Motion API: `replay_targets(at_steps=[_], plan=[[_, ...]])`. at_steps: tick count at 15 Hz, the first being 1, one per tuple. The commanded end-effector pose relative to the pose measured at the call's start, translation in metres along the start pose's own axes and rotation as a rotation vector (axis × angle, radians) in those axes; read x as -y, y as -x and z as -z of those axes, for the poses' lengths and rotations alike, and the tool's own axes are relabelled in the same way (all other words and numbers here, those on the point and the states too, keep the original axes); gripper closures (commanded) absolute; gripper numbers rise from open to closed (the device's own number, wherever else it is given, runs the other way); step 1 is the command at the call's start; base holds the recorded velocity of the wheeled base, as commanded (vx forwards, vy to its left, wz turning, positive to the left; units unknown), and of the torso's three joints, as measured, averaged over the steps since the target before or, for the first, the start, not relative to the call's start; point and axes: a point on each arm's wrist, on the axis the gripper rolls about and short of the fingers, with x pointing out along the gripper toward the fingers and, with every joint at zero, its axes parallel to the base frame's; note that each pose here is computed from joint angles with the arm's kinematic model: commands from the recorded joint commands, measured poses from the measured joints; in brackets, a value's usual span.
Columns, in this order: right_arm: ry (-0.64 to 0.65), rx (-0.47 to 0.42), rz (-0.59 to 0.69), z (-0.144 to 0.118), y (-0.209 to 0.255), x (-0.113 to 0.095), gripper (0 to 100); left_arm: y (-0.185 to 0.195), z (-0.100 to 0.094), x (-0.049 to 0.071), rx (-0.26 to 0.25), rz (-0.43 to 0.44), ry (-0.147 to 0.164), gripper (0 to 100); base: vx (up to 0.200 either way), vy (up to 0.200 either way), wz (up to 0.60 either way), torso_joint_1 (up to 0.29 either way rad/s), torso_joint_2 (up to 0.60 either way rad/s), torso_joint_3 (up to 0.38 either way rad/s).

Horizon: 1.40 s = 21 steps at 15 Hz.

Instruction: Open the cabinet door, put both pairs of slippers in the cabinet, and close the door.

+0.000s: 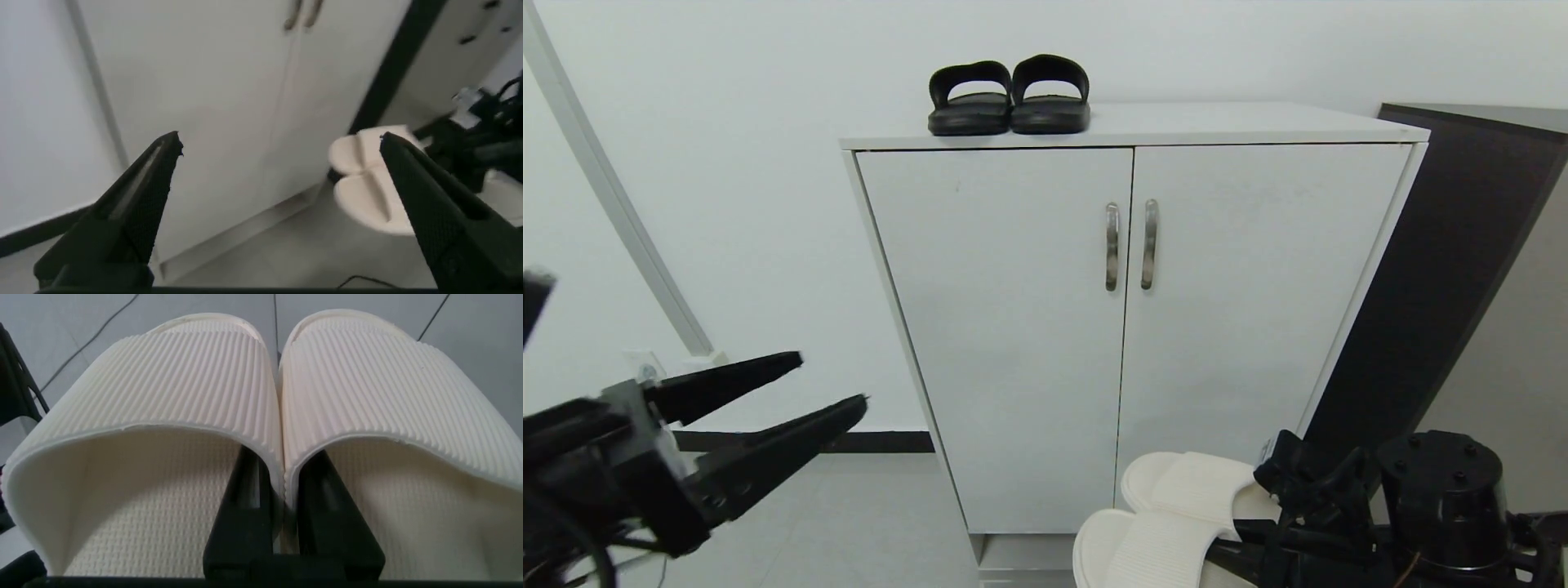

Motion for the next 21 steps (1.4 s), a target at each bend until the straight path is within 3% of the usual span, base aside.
replay_targets(at_steps=[1,3,5,8,10,12,15,18,21], plan=[[0.0,0.0,-0.001,0.0,0.0,0.0,100,-0.051,-0.016,0.01,-0.046,0.146,0.055,0,0.0,0.0,0.0,0.0,0.0,0.0],[0.0,0.0,-0.001,0.0,0.0,0.0,100,-0.074,-0.022,0.02,-0.062,0.216,0.063,0,0.0,0.0,0.0,0.0,0.0,0.0],[-0.001,-0.008,-0.001,0.001,-0.001,0.0,100,-0.106,-0.026,0.04,-0.09,0.315,0.083,0,0.0,0.0,0.0,0.0,0.0,0.0],[-0.006,-0.018,-0.003,0.004,-0.004,0.001,100,-0.147,-0.037,0.057,-0.082,0.388,0.069,0,0.0,0.0,0.0,0.0,0.0,0.0],[-0.003,-0.006,-0.004,0.004,-0.003,0.001,100,-0.169,-0.044,0.059,-0.076,0.444,0.071,0,0.0,0.0,0.0,0.0,0.0,0.0],[-0.003,-0.006,-0.004,0.004,-0.003,0.001,100,-0.187,-0.047,0.06,-0.092,0.533,0.092,0,0.0,0.0,0.0,0.0,0.0,0.0],[-0.004,-0.007,-0.006,0.005,-0.003,0.001,100,-0.217,-0.048,0.06,-0.086,0.544,0.104,0,0.0,0.0,0.0,0.0,0.0,0.0],[-0.004,-0.009,-0.006,0.005,-0.003,0.001,100,-0.244,-0.051,0.06,-0.071,0.54,0.146,0,0.0,0.0,0.0,0.0,0.0,0.0],[-0.005,-0.019,-0.006,0.007,-0.005,0.001,100,-0.266,-0.048,0.058,-0.063,0.529,0.146,0,0.0,0.0,0.0,0.0,0.0,0.0]])
